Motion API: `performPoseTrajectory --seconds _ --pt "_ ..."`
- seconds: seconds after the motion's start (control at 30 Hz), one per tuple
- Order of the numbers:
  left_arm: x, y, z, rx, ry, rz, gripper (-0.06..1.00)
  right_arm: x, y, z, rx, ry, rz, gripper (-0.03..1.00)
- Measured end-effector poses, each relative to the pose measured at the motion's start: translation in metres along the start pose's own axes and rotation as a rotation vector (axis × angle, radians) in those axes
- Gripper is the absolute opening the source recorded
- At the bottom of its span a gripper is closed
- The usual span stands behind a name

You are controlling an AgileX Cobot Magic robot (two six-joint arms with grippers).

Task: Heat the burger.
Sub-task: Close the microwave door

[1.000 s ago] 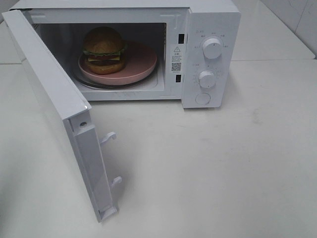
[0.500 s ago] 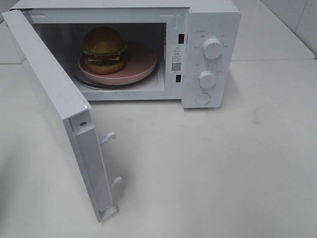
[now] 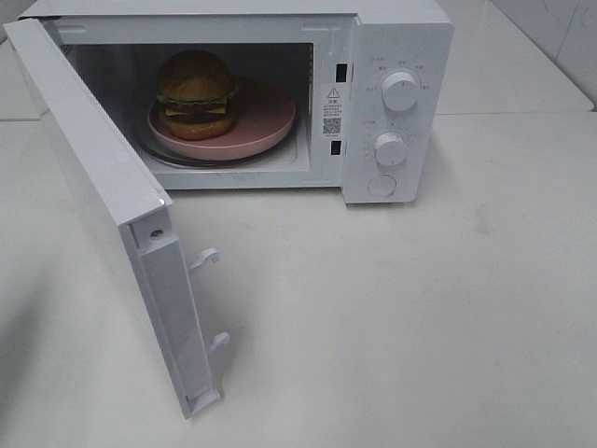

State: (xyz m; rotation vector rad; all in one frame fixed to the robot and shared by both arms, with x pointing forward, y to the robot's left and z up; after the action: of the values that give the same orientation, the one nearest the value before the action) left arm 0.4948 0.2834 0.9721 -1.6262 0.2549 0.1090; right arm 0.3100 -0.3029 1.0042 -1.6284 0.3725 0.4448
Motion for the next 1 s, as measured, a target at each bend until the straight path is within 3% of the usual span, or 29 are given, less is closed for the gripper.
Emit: performPoseTrajectory --seconds 0.07,0.13,0.4,0.57,1.0 --pt "0.002 0.000 -0.003 -0.003 0.017 -0.004 0.00 0.000 0.000 0.000 0.000 0.000 0.000 0.76" --pt "0.010 0.002 -0.017 -0.009 0.098 -0.017 0.00 0.000 0.000 0.000 0.000 0.000 0.000 0.76" --pt "0.019 0.009 -0.036 -0.010 0.201 -0.016 0.00 0.000 0.000 0.000 0.000 0.000 0.000 0.76" --pt "0.031 0.019 -0.068 -0.007 0.314 0.033 0.00 0.000 0.000 0.000 0.000 0.000 0.000 0.76" --pt "0.052 0.021 -0.103 -0.029 0.384 0.062 0.00 0.000 0.000 0.000 0.000 0.000 0.000 0.76"
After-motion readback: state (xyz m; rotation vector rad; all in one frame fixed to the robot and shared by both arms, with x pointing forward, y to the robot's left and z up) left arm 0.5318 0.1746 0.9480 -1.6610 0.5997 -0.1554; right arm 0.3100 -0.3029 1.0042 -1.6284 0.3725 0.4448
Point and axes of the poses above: a point on each arm's last joint axis where the gripper is mounted, x pointing out along that axis toward the gripper, z along the wrist's bending axis when the last joint is at zero, y = z × x, the point moved 9 cm from there along x, pointing out along that axis toward the gripper, and after that the axes turned 6 degrees about -x, right-handed, at the moved point
